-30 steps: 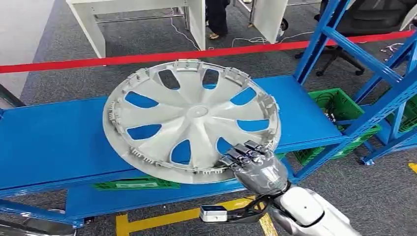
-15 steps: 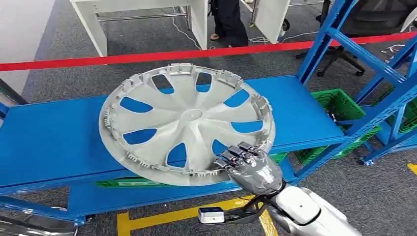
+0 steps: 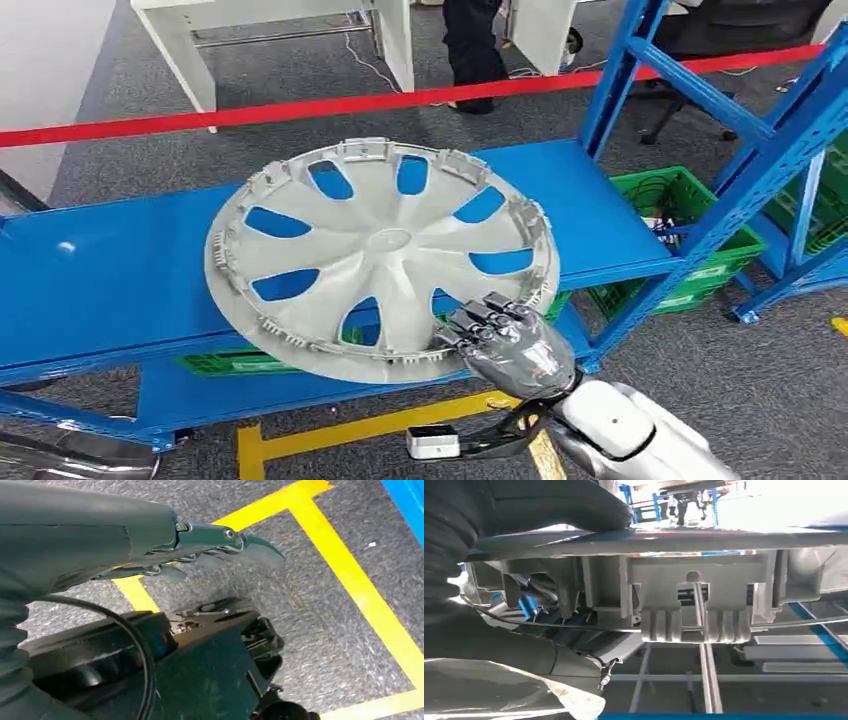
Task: Take the parts from the cabinet and place them on the table.
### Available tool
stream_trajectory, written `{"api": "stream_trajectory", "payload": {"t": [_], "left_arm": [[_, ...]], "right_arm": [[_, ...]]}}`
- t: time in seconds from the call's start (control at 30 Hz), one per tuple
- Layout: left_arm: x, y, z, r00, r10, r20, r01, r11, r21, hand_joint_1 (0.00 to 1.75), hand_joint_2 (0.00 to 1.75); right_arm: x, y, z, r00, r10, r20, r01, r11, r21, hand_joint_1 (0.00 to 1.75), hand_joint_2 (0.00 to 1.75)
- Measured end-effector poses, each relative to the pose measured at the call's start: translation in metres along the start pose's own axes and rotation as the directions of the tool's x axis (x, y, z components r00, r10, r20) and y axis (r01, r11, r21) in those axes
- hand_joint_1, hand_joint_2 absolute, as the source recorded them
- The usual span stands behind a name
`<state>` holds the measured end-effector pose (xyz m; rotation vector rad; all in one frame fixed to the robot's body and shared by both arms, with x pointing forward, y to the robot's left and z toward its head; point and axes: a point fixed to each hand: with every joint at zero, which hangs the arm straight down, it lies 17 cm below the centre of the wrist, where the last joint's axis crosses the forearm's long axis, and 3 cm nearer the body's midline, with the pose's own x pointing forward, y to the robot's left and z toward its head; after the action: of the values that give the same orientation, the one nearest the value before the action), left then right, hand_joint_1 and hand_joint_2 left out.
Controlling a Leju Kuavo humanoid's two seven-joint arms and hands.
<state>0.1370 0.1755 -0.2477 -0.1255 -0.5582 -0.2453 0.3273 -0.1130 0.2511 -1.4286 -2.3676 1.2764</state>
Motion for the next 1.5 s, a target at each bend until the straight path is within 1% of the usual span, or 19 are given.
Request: {"api": "stream_trajectory", "payload": {"t": [0.5, 0.8, 0.87, 0.97, 1.33, 1.5], "left_arm": [[0.004, 0.012, -0.003, 1.000, -0.021, -0.007, 0.021, 1.000, 0.023, 0.00, 1.75], [0.004, 0.013, -0.003, 1.000, -0.021, -0.006, 0.021, 0.999, 0.024, 0.00, 1.75], [0.003, 0.014, -0.003, 1.000, -0.022, -0.009, 0.022, 0.999, 0.025, 0.00, 1.75], [-0.001, 0.025, -0.003, 0.999, -0.027, -0.033, 0.029, 0.999, 0.046, 0.00, 1.75], [0.006, 0.032, -0.007, 0.999, -0.033, -0.034, 0.035, 0.998, 0.061, 0.00, 1.75], [0.000, 0.034, -0.006, 0.997, -0.040, -0.061, 0.044, 0.997, 0.063, 0.00, 1.75]], "right_arm": [[0.004, 0.002, 0.006, 1.000, -0.003, 0.013, 0.003, 1.000, 0.013, 1.75, 1.75], [0.004, 0.002, 0.006, 1.000, -0.003, 0.013, 0.003, 1.000, 0.014, 1.75, 1.75], [0.004, 0.004, 0.010, 1.000, -0.007, 0.008, 0.007, 1.000, 0.024, 1.75, 1.75], [0.003, 0.006, 0.021, 1.000, -0.007, 0.000, 0.007, 0.999, 0.050, 1.75, 1.75], [0.003, 0.007, 0.028, 1.000, -0.009, -0.005, 0.009, 0.998, 0.065, 1.75, 1.75], [0.000, 0.009, 0.040, 1.000, 0.001, -0.005, 0.000, 0.996, 0.092, 1.75, 1.75]]}}
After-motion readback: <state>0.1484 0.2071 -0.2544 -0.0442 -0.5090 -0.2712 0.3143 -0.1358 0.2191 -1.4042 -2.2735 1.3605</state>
